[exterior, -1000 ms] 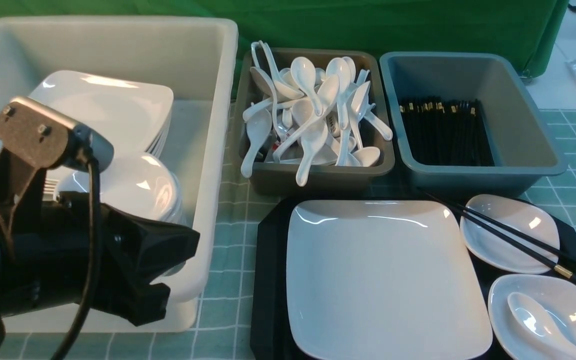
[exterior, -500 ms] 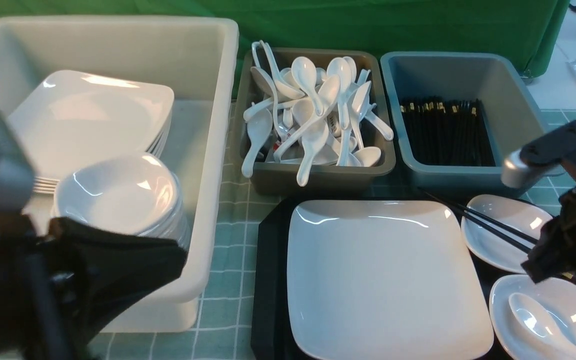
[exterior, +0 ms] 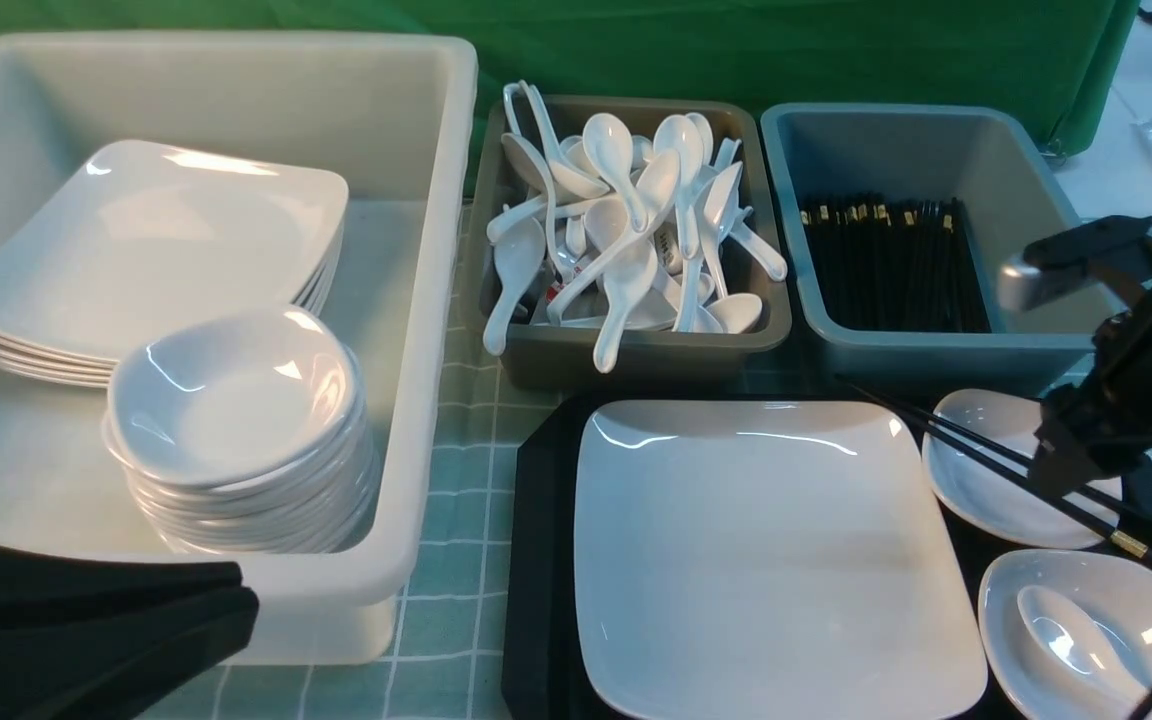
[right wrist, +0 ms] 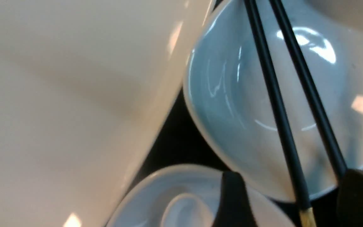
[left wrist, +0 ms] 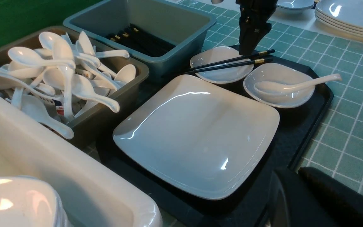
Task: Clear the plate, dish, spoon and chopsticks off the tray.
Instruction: Use the right arm to grab a pair of chopsticks from the plate, then use the right arm to put the chopsticks into the small storage box on the right
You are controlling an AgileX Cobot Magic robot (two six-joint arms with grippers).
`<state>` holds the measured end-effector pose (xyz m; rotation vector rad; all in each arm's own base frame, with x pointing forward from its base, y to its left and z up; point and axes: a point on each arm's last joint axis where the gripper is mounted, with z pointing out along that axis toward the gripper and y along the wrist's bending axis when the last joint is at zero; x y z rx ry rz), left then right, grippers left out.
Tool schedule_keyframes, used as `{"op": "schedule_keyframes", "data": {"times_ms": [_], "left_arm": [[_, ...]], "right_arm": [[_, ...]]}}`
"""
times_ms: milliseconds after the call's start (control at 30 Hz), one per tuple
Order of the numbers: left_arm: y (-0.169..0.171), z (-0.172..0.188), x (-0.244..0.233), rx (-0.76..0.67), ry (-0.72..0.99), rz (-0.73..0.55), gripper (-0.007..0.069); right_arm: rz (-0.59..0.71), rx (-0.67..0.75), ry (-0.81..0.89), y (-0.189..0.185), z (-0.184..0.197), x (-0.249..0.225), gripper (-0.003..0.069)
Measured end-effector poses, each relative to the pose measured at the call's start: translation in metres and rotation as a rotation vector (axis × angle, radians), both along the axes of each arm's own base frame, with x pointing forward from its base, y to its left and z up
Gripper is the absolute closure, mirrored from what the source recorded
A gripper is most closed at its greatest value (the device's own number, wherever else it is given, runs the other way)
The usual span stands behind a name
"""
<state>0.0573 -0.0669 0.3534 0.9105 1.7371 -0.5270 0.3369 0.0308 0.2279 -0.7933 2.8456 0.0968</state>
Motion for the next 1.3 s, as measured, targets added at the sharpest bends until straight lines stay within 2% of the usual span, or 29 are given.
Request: {"op": "schedule_keyframes", "data": {"times_ms": [67,267,633,733,867,967,1167,1300], "left_arm": [[0.0,0.0,0.0,-0.001,-0.001,0.001,0.0608],[0.0,0.0,0.0,0.0,-0.001,0.001,0.0608],[0.0,0.0,0.0,0.0,-0.001,0.001,0.0608],[0.0,0.0,0.0,0.0,-0.001,0.001,0.0608],[0.0,0.0,0.0,0.0,-0.001,0.001,0.0608],[0.0,0.0,0.0,0.0,-0.001,0.001,0.0608],[0.0,0.0,0.0,0.0,-0.001,0.001,0.0608],[0.0,0.0,0.0,0.0,-0.001,0.001,0.0608]], "right_arm": [[0.018,-0.007,0.005,0.001,-0.01,0.014,0.0151],[0.039,-0.012,0.035,0.002,-0.029,0.035,0.0145],[0.089,-0.031,0.073,0.001,-0.053,0.042,0.0159],[0.094,-0.031,0.081,0.001,-0.056,0.042,0.024],[0.121,-0.034,0.091,0.001,-0.056,0.041,0.044],[0.19,-0.036,0.141,0.002,-0.055,0.035,0.0519],[0.278,-0.047,0.146,0.005,-0.044,0.03,0.0523],[0.437,-0.055,0.138,0.024,-0.018,0.015,0.0523]]}}
